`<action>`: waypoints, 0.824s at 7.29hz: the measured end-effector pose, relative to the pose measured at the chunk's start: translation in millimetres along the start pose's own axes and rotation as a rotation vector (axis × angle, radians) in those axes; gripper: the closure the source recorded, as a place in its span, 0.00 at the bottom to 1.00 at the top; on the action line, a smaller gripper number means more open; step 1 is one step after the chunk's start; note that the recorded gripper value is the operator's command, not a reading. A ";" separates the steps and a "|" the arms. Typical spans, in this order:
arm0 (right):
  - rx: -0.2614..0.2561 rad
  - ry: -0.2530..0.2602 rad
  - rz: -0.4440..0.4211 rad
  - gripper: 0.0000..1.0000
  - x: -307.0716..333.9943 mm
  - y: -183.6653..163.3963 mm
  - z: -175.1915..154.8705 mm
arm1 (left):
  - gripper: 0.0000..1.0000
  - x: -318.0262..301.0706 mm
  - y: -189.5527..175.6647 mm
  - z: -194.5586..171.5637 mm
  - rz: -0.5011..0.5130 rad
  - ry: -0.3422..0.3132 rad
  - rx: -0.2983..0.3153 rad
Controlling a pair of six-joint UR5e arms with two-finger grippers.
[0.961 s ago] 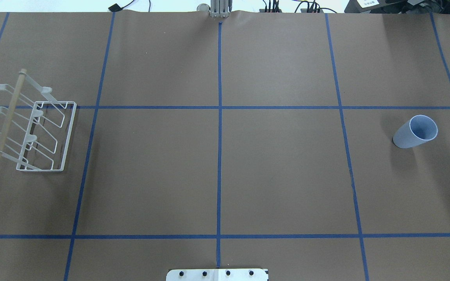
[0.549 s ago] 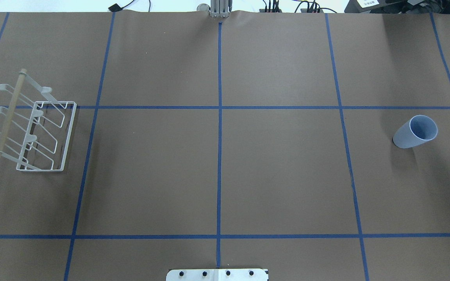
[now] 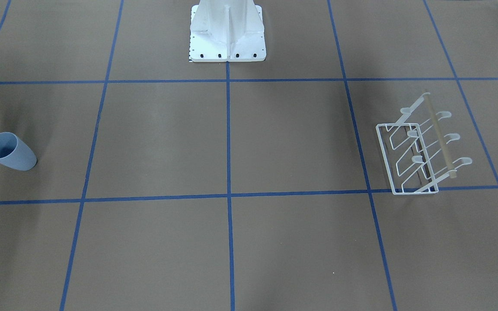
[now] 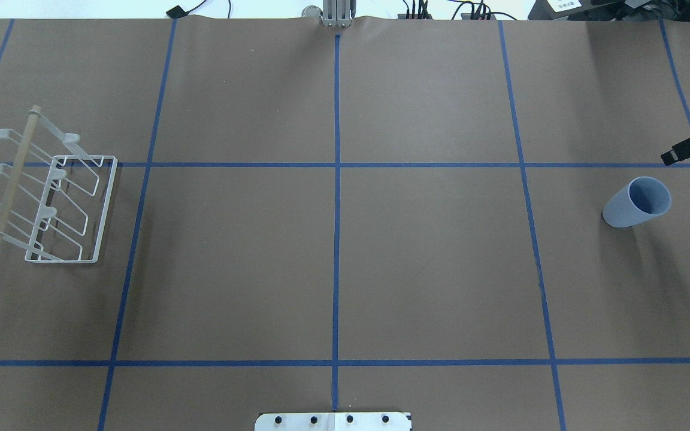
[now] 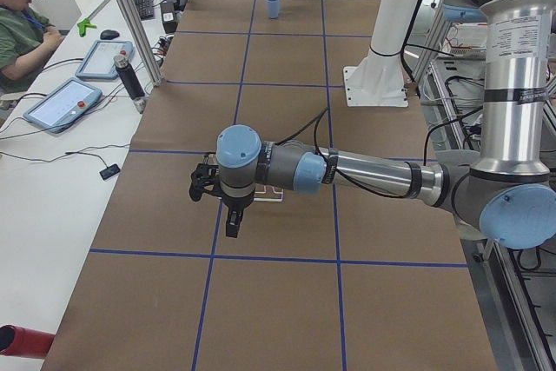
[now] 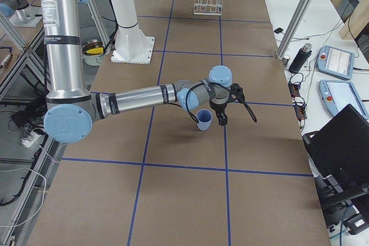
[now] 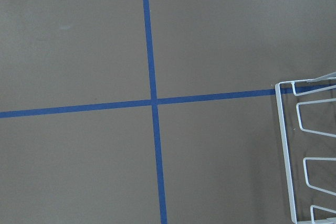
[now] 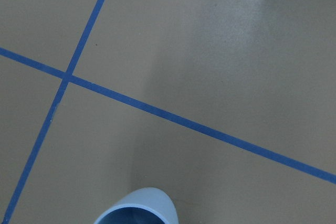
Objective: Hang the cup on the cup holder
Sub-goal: 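Lower the right gripper into the light blue cup's mouth and grip it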
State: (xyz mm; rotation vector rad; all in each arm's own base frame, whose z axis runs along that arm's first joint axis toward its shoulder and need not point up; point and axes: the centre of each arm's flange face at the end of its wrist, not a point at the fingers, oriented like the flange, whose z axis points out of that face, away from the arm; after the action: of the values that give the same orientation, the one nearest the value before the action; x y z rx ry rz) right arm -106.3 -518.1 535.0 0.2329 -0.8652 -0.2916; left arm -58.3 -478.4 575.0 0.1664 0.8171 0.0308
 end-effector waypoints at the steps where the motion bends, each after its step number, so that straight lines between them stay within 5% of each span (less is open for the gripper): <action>1: -0.020 -0.006 0.006 0.00 -2.9 1.7 10.9 | 0.01 -0.6 0.6 0.5 -0.002 0.000 -0.002; 4: -0.083 -0.031 0.028 0.01 0.3 9.1 40.3 | 0.01 -0.8 1.4 0.7 -0.001 0.000 -0.002; 5: -0.102 -0.033 0.036 0.23 3.9 11.7 49.9 | 0.01 -0.5 1.4 0.5 0.000 0.000 -0.001; 6: -0.115 -0.033 0.041 0.74 5.9 13.4 56.6 | 0.01 -0.5 1.4 0.4 -0.001 0.000 -0.001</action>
State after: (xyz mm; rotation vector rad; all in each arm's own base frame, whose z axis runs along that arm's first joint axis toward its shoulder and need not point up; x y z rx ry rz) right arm -144.4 -512.4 579.0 0.1036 -0.8818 -0.3070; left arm -58.2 -477.1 575.9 0.1654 0.8171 0.0306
